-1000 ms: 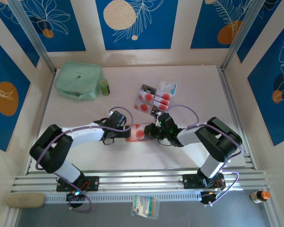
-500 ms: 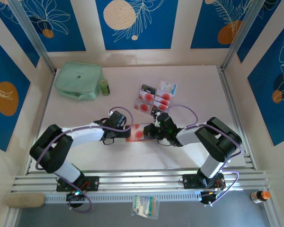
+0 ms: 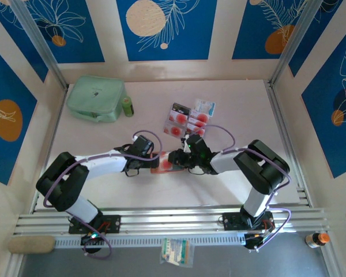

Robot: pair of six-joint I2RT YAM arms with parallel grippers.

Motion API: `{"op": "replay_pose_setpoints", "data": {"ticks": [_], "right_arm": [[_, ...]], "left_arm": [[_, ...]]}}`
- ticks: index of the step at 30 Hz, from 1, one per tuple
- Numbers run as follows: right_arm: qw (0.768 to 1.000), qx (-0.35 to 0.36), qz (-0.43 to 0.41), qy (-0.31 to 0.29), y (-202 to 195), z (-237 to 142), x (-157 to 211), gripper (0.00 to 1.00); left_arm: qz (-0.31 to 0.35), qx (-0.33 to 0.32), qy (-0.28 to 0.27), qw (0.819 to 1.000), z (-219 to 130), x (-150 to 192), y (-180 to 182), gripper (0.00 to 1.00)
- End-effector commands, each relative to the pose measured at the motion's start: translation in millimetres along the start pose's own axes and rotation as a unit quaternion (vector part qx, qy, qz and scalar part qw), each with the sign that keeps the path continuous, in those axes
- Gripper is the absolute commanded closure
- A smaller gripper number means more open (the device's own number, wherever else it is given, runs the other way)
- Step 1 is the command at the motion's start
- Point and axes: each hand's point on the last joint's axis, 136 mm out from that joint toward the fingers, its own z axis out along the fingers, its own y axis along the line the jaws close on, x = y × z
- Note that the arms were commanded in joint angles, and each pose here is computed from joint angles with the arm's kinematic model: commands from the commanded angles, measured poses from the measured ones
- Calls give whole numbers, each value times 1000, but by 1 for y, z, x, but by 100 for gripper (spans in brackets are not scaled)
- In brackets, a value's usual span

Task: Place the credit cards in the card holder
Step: Insert the credit card into the card slot.

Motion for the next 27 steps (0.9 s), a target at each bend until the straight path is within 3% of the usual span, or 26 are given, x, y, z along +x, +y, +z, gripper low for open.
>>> {"op": "replay_pose_setpoints", "data": {"ticks": [1,8,18,27], "right_arm": [[998,42,-16,36,-11,-12,10,61],[994,69,-70,39,2,-32,-7,60],[989,71,-100,87,12,-9,-12,86],[984,89,-102,119,1,8,-2,94]], "left_arm": [[-6,0,8,1000,-4,7,3,0],[-9,2,-8,1000,-15,1,4,0],[-8,-25,3,1000,-9,15,19,0],[-2,-34,8,999,-1,19,22,0]]}}
